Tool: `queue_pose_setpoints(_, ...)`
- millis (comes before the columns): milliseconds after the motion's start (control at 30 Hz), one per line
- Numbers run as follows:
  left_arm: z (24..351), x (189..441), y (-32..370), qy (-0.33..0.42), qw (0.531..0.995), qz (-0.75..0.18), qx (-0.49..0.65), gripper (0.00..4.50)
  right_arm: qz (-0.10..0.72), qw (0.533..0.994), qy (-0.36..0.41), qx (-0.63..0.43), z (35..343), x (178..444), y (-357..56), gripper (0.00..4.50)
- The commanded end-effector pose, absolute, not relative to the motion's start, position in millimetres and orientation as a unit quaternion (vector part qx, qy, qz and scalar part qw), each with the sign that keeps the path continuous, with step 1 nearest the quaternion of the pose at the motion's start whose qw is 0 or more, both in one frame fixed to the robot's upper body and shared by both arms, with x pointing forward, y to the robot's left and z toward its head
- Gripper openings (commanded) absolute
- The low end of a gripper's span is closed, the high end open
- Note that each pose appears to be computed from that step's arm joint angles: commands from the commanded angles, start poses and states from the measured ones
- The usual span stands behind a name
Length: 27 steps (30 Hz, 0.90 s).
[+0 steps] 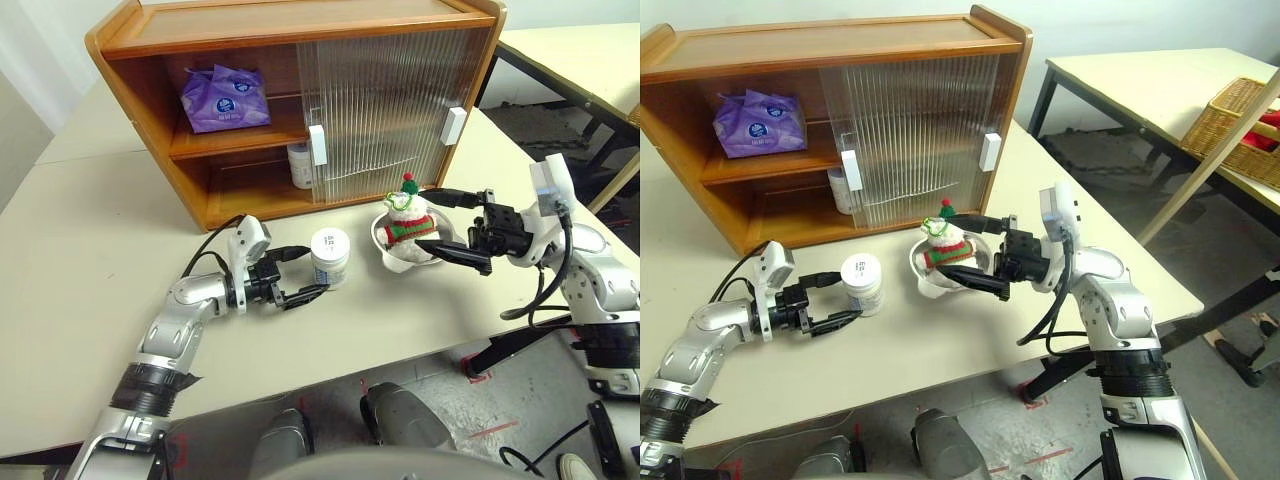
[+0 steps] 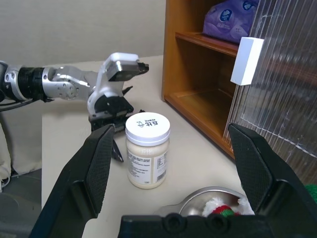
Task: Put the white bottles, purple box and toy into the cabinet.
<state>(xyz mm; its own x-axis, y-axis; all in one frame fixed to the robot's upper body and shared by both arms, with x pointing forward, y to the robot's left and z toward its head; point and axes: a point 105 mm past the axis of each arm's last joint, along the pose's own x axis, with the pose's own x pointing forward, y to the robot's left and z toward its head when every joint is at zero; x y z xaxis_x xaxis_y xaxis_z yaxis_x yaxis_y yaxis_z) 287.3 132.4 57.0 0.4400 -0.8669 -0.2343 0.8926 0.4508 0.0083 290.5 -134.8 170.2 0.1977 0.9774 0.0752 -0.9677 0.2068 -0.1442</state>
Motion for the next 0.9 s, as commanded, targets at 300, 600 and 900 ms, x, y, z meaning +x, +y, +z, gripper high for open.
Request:
queue_pose_setpoints(300,32,294,116,0.11,0.849,-0.513,0.065,4.48,0.617,0.783,-0.065,-0.041,168,291,-141,4.5)
queue_pose_setpoints(600,27,296,102,0.108,0.842,-0.526,0.056,4.48,0.62,0.781,-0.064,-0.04,166,290,-138,4.5)
queue_pose_setpoints(900,24,294,110,0.115,0.848,-0.515,0.041,3.15,0.625,0.778,-0.056,-0.035,163,290,-137,4.5)
